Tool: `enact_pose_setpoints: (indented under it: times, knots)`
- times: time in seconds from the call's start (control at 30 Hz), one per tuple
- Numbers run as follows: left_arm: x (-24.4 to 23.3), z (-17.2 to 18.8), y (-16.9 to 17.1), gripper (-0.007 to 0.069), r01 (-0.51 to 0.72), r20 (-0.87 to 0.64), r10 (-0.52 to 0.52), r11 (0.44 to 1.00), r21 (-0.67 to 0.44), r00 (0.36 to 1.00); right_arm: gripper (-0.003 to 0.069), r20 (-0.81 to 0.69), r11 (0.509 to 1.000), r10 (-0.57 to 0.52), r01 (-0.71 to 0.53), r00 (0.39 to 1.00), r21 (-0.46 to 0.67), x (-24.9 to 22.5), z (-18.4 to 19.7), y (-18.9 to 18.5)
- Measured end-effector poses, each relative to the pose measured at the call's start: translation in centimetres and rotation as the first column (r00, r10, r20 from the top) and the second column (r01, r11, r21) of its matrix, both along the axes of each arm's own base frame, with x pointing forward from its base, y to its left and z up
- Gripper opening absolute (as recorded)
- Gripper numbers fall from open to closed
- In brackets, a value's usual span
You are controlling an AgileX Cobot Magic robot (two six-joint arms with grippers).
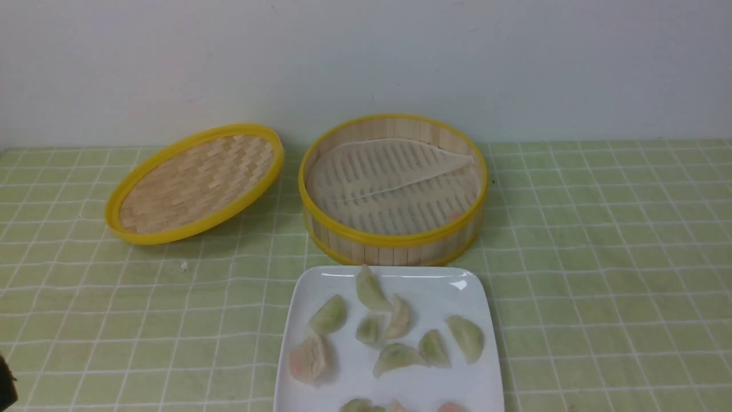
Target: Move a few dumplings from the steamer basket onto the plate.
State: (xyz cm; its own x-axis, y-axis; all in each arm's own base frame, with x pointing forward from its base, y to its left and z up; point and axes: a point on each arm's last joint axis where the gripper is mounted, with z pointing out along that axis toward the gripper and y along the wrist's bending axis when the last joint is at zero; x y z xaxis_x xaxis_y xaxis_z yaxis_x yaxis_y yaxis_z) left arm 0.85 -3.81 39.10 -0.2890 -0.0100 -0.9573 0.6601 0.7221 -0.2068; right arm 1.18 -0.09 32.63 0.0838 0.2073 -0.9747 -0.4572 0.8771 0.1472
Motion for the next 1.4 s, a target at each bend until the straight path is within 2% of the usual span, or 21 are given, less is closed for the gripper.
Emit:
enact_pose_setpoints:
  times: [0.13,0.3,0.33,0.4,0.53,0.73,0.93,1.4]
  knots:
    - [0.4,0.0,0.2,-0.0006,-0.027,0.067,0.024,0.999,0.034,0.997,-0.0015,0.000,1.000,0.000,0.000,1.000,0.000,0.0,0.0,0.0]
    - [1.5,-1.6,0.9,-0.0006,-0.153,0.149,0.138,0.984,0.095,0.979,-0.0015,0.000,1.000,0.000,0.000,1.000,0.000,0.0,0.0,0.0]
    - [2.0,-3.3,1.4,-0.0006,-0.247,0.151,0.230,0.964,0.100,0.961,-0.0015,0.000,1.000,0.000,0.000,1.000,0.000,0.0,0.0,0.0]
    - [2.3,-5.3,2.0,-0.0006,-0.350,0.157,0.333,0.932,0.091,0.930,-0.0015,0.000,1.000,0.000,0.000,1.000,0.000,0.0,0.0,0.0]
    - [2.5,-10.7,2.9,-0.0006,-0.511,0.149,0.496,0.854,0.095,0.856,-0.0015,0.000,1.000,0.000,0.000,1.000,0.000,0.0,0.0,0.0]
    - [3.5,-17.7,3.5,-0.0006,-0.622,0.071,0.621,0.761,0.182,0.781,-0.0015,0.000,1.000,0.000,0.000,1.000,0.000,0.0,0.0,0.0]
    - [4.1,-22.1,3.7,-0.0006,-0.636,-0.006,0.658,0.731,0.248,0.753,-0.0015,0.000,1.000,0.000,0.000,1.000,0.000,0.0,0.0,0.0]
    - [4.4,-22.0,3.7,-0.0006,-0.654,0.045,0.660,0.729,0.203,0.750,-0.0015,-0.001,1.000,0.000,0.000,1.000,-0.001,0.0,0.0,0.0]
